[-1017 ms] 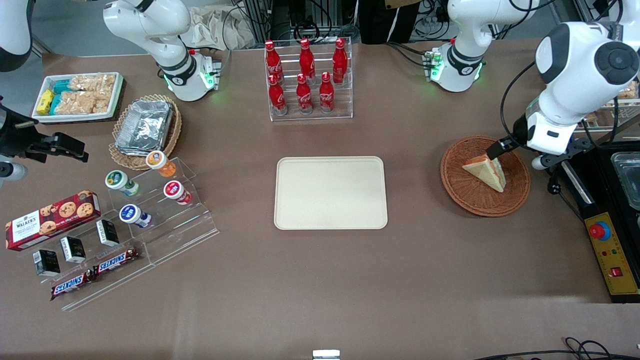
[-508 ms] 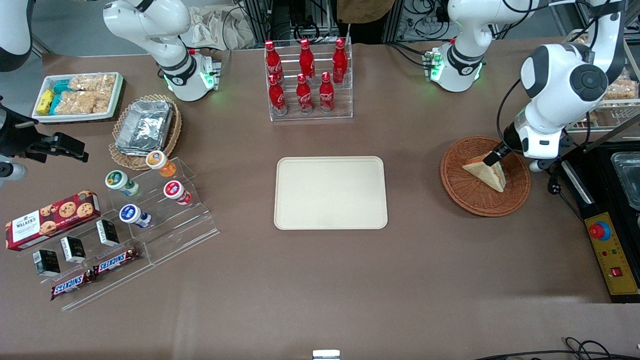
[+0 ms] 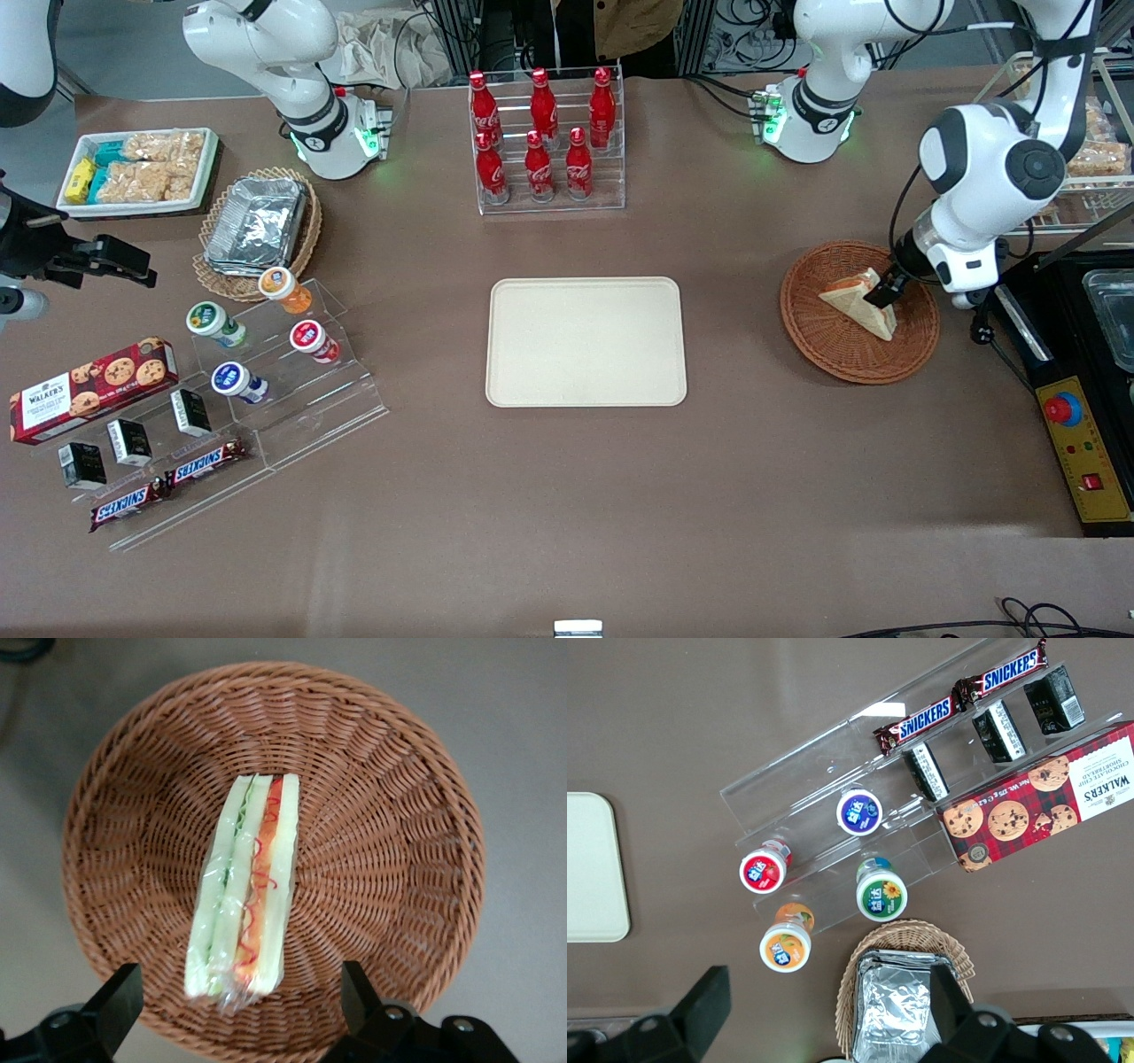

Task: Place sandwich from basket to tray
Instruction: 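Close the left gripper on the wrapped sandwich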

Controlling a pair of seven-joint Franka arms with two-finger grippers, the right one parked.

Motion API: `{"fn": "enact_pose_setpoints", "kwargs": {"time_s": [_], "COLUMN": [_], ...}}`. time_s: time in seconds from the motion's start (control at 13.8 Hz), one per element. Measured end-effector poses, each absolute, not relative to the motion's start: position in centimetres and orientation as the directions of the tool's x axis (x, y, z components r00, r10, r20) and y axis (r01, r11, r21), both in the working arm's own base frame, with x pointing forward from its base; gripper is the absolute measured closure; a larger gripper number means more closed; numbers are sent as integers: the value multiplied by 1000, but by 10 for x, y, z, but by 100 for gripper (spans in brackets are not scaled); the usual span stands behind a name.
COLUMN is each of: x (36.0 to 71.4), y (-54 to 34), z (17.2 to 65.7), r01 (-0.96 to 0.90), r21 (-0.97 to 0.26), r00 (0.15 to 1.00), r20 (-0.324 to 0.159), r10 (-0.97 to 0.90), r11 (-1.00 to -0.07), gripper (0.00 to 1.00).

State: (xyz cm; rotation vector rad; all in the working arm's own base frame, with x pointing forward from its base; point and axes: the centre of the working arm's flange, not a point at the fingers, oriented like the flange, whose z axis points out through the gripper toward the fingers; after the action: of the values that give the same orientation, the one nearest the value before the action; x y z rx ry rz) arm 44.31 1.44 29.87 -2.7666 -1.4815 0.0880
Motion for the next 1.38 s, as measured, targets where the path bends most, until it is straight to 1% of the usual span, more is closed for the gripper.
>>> {"fn": "enact_pose_setpoints", "kwargs": {"time_s": [0.44, 0.58, 0.8, 0.87, 0.94, 1.09, 1.16, 1.23, 1.38], "x": [443, 442, 442, 442, 442, 443, 443, 443, 445], "y": [13, 12, 12, 12, 12, 12, 12, 11, 10], "z": [242, 231, 229, 229, 229, 230, 230, 231, 237], "r01": [837, 836, 836, 837, 837, 837, 837, 837, 834], "r21": [-58, -72, -73, -73, -72, -71, -70, -70, -73], "r00": [540, 538, 538, 538, 537, 537, 538, 539, 541], "r20": [-68, -78, -78, -78, -78, -77, -76, -76, -79], "r10": [839, 839, 839, 840, 840, 840, 840, 839, 837], "r11": [-543, -543, -543, -543, -542, -542, -542, -543, -546], "gripper": [0, 0, 3, 10, 20, 45, 53, 60, 63]}}
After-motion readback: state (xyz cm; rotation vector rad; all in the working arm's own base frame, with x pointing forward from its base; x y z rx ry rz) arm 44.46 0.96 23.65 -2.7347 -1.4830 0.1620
